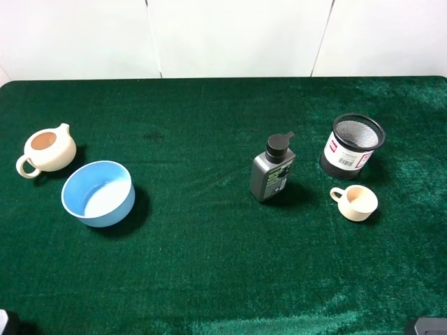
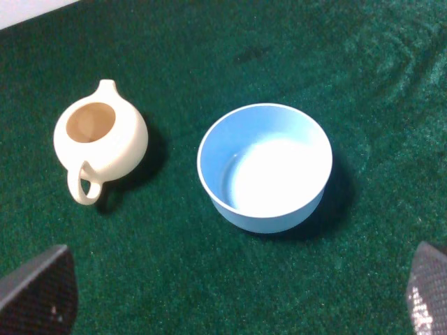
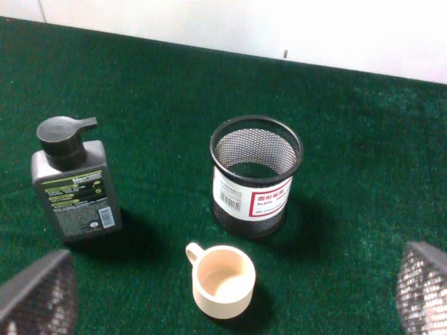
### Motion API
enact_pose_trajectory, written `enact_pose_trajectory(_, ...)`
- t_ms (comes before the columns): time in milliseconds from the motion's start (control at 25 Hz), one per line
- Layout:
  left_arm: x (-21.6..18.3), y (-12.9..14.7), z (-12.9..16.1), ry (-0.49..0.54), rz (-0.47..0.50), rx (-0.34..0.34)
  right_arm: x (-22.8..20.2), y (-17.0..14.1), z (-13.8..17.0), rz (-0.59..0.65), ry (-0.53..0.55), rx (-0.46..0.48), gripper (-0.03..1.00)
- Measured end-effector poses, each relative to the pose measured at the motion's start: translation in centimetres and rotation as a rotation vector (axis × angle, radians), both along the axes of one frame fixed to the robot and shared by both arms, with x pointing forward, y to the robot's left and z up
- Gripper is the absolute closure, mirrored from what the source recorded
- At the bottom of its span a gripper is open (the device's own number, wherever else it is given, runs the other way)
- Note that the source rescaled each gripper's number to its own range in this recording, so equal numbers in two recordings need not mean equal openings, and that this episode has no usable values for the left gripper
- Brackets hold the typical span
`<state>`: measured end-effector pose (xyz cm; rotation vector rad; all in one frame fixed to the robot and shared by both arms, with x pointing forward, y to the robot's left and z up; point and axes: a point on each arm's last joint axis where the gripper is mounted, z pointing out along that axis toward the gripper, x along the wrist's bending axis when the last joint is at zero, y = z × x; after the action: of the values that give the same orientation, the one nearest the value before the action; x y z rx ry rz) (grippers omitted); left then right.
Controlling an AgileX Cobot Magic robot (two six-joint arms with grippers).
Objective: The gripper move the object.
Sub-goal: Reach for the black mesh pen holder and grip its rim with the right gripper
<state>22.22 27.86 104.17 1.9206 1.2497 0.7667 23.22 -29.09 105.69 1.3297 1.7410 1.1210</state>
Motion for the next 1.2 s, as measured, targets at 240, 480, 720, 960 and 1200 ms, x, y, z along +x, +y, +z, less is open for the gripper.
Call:
enact_pose_trajectory(240,0.00,0.00,0.00,0.000,0.000,0.000,0.00,0.00,0.00,0.000,0.000,0.000,-0.03)
enact_pose_trajectory(480,0.00,0.00,0.00,0.000,0.000,0.000,0.00,0.00,0.00,0.000,0.000,0.000,-0.03)
enact_pose_trajectory(720,0.00,0.00,0.00,0.000,0.000,0.000,0.00,0.00,0.00,0.000,0.000,0.000,-0.03)
enact_pose_trajectory(960,0.00,0.00,0.00,0.000,0.000,0.000,0.00,0.00,0.00,0.000,0.000,0.000,-0.03)
enact_pose_trajectory(1200,0.00,0.00,0.00,0.000,0.000,0.000,0.00,0.01,0.00,0.000,0.001,0.002,-0.03)
